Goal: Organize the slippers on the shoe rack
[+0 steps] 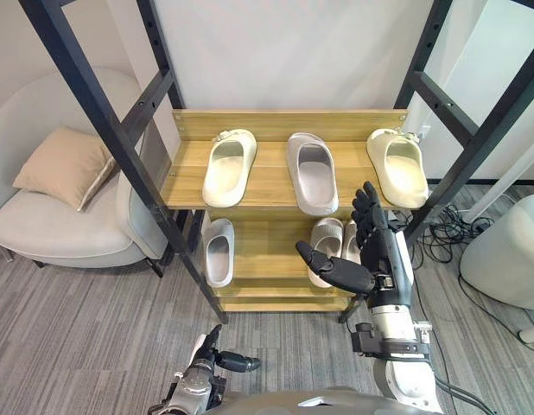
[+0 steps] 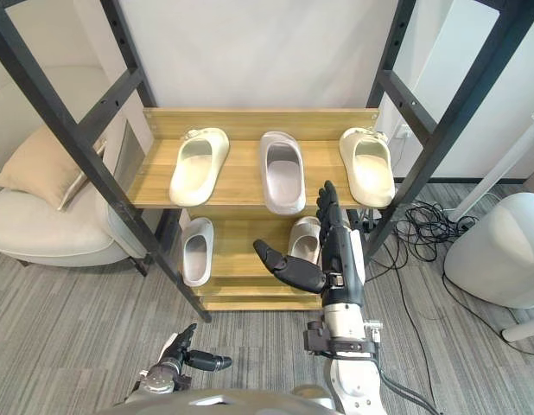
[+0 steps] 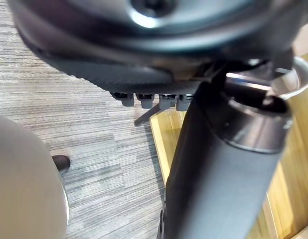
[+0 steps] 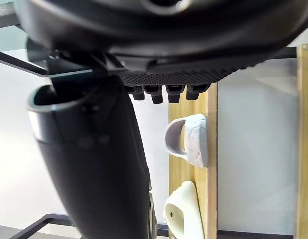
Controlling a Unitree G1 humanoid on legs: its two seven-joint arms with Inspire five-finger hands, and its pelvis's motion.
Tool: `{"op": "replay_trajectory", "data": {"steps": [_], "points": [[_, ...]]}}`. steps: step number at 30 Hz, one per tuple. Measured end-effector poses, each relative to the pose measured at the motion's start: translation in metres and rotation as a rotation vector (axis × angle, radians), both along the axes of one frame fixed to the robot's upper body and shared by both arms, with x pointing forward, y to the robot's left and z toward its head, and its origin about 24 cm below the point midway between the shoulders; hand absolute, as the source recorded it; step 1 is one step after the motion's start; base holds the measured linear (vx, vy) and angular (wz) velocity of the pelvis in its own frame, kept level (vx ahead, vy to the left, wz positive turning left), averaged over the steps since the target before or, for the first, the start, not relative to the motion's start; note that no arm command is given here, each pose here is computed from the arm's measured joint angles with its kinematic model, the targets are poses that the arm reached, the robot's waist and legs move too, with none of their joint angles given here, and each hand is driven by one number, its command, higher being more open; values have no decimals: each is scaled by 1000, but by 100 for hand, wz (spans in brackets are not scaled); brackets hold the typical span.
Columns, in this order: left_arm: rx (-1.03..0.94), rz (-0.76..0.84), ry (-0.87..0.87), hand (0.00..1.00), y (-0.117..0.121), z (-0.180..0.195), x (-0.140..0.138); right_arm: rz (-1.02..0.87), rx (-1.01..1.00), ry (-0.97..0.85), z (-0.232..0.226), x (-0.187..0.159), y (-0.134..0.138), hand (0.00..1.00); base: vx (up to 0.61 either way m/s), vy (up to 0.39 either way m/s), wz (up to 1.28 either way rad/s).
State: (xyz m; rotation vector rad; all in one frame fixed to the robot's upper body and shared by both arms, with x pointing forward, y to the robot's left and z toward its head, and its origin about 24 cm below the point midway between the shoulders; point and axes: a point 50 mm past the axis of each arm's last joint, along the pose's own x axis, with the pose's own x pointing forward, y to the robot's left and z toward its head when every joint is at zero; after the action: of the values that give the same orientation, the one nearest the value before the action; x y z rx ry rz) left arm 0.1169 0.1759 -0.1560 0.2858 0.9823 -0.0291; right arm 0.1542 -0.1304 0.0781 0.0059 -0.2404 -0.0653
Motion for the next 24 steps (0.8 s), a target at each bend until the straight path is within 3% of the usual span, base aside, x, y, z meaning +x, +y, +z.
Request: {"op": "replay_trajectory", "data": {"steps": [24], "points": [[-23, -48, -6, 100, -4, 1, 2, -212, -191, -306, 51, 27, -33, 100, 4, -8, 4]]}}
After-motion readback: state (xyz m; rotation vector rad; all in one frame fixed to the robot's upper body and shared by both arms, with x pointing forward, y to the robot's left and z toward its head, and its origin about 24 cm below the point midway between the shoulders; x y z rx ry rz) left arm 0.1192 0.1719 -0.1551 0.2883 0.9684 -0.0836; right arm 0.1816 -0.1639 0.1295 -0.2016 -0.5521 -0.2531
